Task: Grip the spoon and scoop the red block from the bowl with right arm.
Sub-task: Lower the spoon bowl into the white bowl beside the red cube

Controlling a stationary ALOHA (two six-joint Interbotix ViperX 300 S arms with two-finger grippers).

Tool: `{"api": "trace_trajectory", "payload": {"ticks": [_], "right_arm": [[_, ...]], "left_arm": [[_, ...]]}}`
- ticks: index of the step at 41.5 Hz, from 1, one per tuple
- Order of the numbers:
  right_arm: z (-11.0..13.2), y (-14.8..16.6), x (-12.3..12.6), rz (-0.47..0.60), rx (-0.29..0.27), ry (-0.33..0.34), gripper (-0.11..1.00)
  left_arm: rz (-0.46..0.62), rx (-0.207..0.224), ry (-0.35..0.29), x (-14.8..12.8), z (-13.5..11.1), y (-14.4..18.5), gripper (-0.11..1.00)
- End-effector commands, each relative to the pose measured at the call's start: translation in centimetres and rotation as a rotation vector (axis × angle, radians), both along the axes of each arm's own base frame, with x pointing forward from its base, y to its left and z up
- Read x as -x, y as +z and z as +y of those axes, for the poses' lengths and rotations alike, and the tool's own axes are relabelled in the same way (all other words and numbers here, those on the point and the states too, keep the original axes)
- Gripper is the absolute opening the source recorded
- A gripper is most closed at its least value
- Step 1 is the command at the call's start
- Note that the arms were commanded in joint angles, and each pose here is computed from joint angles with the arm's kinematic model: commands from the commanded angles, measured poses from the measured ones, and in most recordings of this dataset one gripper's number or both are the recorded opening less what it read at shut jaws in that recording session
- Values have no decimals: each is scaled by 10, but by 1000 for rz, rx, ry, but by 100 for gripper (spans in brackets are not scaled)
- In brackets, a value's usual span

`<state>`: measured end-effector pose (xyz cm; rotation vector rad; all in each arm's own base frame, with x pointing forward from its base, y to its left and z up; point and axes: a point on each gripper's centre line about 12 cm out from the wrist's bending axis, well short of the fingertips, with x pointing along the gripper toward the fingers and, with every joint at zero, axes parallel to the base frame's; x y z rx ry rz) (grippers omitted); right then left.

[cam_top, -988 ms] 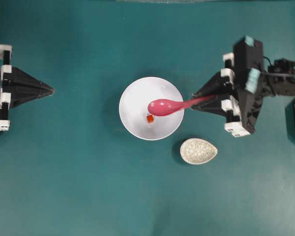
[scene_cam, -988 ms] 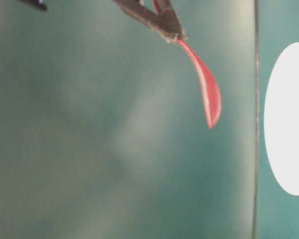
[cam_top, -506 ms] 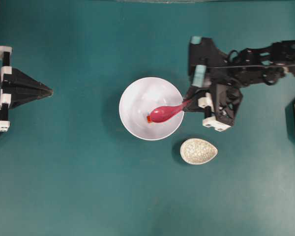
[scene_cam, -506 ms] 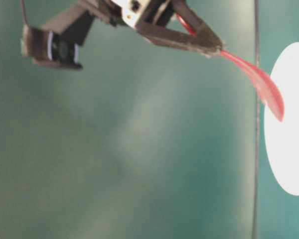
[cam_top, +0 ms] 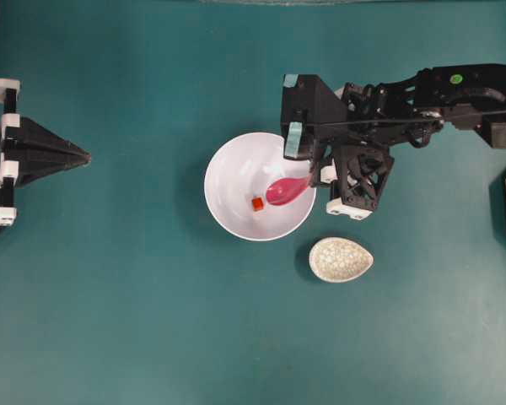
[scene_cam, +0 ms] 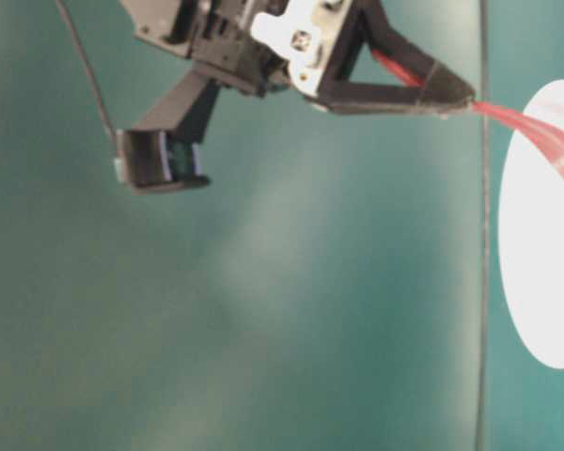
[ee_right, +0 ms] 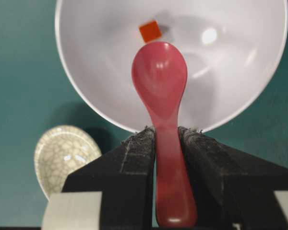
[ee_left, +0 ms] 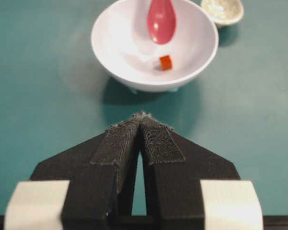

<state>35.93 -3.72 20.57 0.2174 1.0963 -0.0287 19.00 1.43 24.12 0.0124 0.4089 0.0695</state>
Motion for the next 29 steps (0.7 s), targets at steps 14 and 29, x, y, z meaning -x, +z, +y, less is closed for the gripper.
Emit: {"api": "trace_trajectory", "payload": {"ticks": [14,29], "right_arm": [[0,3,-8,-9,-1,-6,25],[1,-5,-19,8,-2,3,25]], "left_arm": [[-24,-6,2,-2,1,8,0],[-27,-5,2,-2,1,8,0]]}}
